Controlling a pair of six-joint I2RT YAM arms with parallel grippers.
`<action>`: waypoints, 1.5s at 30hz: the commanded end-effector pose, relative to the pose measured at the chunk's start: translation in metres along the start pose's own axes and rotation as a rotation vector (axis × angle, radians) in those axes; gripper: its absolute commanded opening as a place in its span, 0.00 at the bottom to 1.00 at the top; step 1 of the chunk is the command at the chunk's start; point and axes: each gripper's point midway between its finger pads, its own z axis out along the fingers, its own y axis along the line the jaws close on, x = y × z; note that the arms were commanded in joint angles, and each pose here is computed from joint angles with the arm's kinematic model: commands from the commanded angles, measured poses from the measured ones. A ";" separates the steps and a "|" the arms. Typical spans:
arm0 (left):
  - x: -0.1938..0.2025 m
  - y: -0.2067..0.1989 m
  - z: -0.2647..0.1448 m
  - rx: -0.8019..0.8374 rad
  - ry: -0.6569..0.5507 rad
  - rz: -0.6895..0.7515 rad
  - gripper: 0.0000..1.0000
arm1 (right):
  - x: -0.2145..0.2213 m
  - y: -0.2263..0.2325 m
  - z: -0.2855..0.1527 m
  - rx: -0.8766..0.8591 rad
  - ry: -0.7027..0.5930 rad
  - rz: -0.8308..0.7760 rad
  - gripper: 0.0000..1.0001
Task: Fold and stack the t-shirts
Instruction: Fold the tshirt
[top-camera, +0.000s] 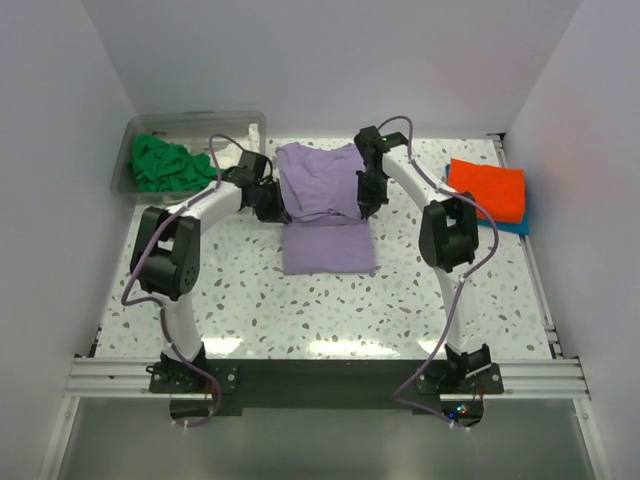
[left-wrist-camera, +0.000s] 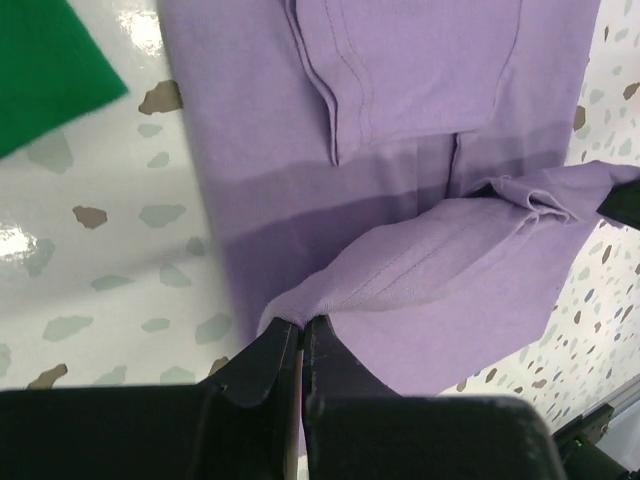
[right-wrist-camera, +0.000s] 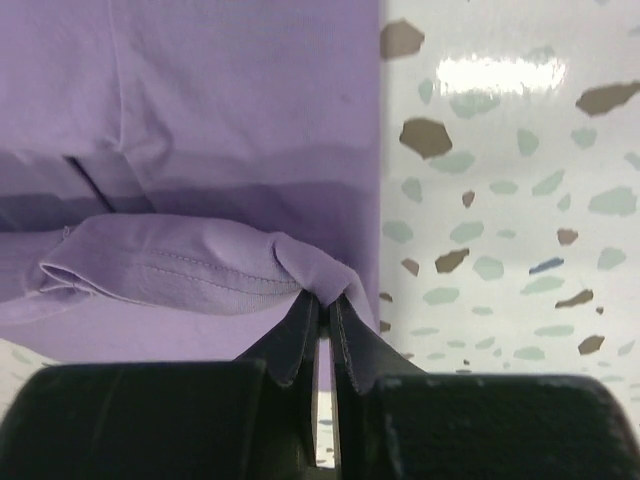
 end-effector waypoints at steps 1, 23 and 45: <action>-0.030 -0.007 0.003 0.048 -0.067 0.047 0.00 | -0.022 0.006 -0.002 -0.028 -0.052 -0.025 0.00; -0.005 -0.068 -0.029 0.282 -0.219 0.320 0.63 | -0.047 0.036 -0.060 -0.243 -0.213 0.006 0.63; 0.129 -0.054 0.021 0.353 -0.128 0.506 0.64 | 0.000 0.090 0.023 -0.225 -0.042 -0.054 0.62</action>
